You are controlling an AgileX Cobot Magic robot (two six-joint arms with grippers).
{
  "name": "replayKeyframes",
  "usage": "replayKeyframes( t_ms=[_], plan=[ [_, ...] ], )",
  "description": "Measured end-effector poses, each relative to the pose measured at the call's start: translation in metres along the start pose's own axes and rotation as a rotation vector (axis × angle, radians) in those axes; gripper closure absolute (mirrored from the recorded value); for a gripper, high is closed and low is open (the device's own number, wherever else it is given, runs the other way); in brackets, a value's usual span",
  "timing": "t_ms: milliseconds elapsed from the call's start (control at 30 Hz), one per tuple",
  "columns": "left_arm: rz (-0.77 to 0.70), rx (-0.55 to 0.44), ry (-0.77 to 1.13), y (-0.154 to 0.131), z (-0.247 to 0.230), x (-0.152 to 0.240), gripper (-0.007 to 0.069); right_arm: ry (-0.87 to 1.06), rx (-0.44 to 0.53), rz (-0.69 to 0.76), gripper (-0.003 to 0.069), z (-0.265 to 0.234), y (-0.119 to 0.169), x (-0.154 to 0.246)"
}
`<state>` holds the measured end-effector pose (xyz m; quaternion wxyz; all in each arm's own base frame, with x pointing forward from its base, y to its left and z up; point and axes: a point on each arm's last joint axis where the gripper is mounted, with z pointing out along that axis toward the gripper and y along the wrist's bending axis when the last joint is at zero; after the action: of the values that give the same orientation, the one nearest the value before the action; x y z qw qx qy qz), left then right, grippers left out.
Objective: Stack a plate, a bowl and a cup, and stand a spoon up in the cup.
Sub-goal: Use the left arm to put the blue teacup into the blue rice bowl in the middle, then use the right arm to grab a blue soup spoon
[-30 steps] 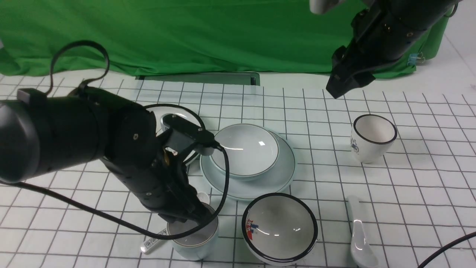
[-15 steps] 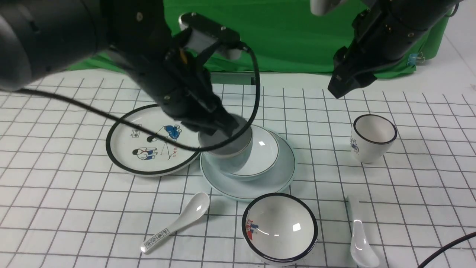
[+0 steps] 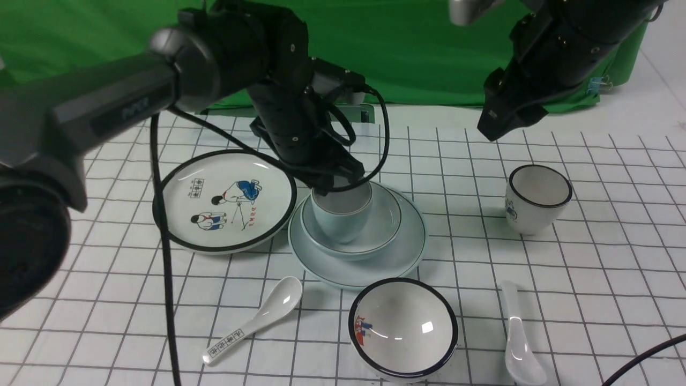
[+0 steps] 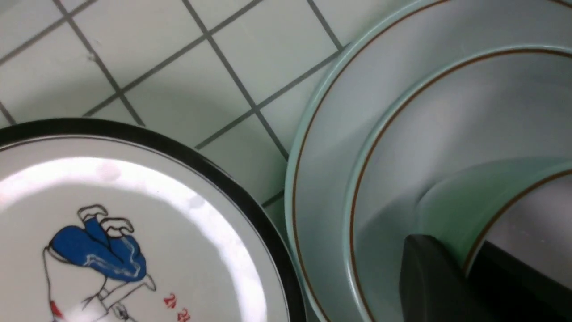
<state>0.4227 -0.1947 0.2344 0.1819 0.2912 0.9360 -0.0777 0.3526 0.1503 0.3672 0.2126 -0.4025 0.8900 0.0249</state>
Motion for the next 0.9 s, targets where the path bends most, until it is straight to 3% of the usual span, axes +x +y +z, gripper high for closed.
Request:
replayKeyframes(
  t_ms=[200, 367, 533, 633, 667, 800, 900],
  plan=[
    [-0.011, 0.012, -0.018, -0.001, 0.003, -0.003, 0.0622, 0.003, 0.015, -0.005, 0.0224, 0.000, -0.001, 0.000],
    [-0.002, 0.004, -0.030, 0.000, -0.005, -0.007, 0.0537, 0.008, 0.018, -0.006, 0.0224, 0.000, -0.002, 0.001],
    [0.028, -0.023, -0.106, -0.004, -0.065, -0.019, 0.0371, -0.015, 0.032, 0.026, 0.0224, -0.012, 0.000, 0.002],
    [0.037, -0.031, -0.147, -0.008, -0.101, -0.018, 0.0317, -0.049, 0.049, 0.053, 0.0224, -0.030, 0.002, 0.005],
    [0.046, -0.036, -0.183, -0.013, -0.135, -0.012, 0.0293, -0.076, 0.060, 0.077, 0.0224, -0.043, 0.004, 0.008],
    [0.047, -0.068, -0.270, -0.022, -0.196, 0.006, 0.0288, -0.109, 0.073, 0.113, 0.0224, -0.065, 0.012, 0.020],
    [0.022, -0.121, -0.288, -0.025, -0.225, 0.034, 0.0337, -0.094, 0.065, 0.120, 0.0230, -0.073, 0.022, 0.039]
  ],
)
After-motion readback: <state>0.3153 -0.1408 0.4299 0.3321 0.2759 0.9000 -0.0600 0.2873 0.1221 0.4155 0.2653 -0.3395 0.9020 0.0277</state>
